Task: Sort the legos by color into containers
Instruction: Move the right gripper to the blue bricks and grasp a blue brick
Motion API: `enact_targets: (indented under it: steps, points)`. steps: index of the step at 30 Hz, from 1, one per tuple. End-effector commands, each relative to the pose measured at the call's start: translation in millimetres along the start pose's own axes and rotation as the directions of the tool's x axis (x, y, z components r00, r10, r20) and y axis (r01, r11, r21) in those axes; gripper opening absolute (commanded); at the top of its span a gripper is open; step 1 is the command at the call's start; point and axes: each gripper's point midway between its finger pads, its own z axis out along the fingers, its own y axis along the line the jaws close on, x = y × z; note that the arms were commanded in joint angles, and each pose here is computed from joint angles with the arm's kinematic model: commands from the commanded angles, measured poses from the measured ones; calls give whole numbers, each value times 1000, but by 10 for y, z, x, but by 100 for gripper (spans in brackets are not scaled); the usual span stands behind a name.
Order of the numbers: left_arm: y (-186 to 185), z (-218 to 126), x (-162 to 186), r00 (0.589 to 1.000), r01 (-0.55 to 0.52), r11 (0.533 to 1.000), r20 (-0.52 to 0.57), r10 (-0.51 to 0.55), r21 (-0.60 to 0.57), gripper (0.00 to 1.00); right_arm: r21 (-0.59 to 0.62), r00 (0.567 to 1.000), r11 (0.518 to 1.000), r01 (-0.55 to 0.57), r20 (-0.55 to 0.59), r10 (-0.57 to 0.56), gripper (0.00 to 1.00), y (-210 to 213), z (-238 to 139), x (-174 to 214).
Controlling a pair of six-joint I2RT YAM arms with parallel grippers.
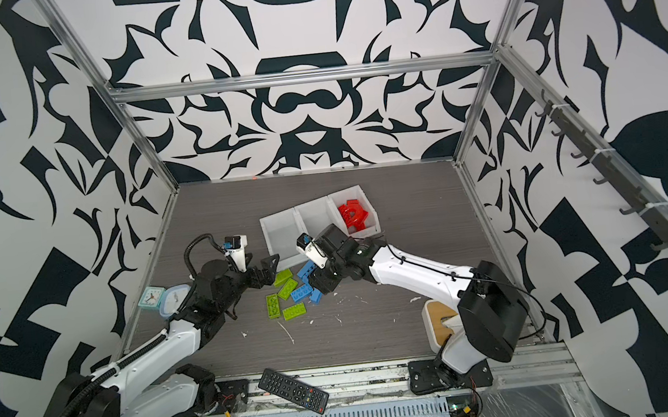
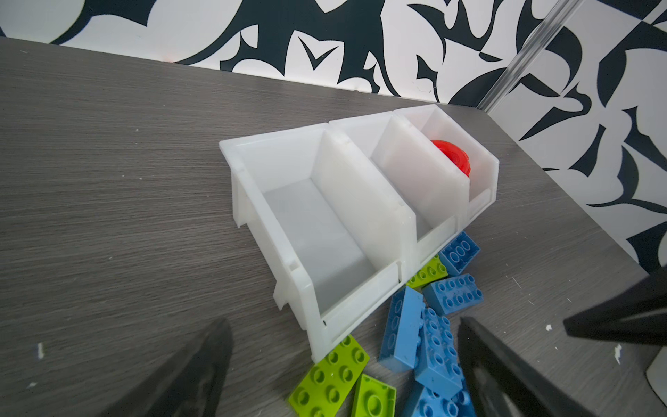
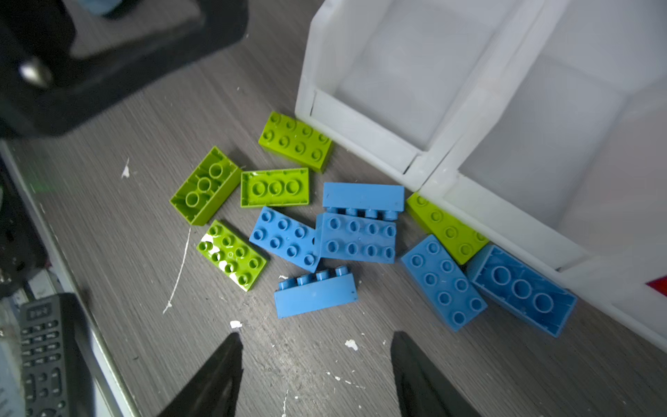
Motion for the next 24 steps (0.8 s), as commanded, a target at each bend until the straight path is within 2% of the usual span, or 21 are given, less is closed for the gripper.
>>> enact_targets:
  steps: [1,10,24]
  points:
    - [-28,-30,-119,999,-1,1000,32,1,1,100,31,998,998,61,-7,-60,70,10,88,15]
    - [-36,-41,-133,999,-4,1000,35,4,3,100,56,992,994,91,-90,-85,74,34,355,256]
    - [-41,-37,-128,999,-3,1000,33,2,6,100,74,985,990,123,-130,-113,76,-40,667,277]
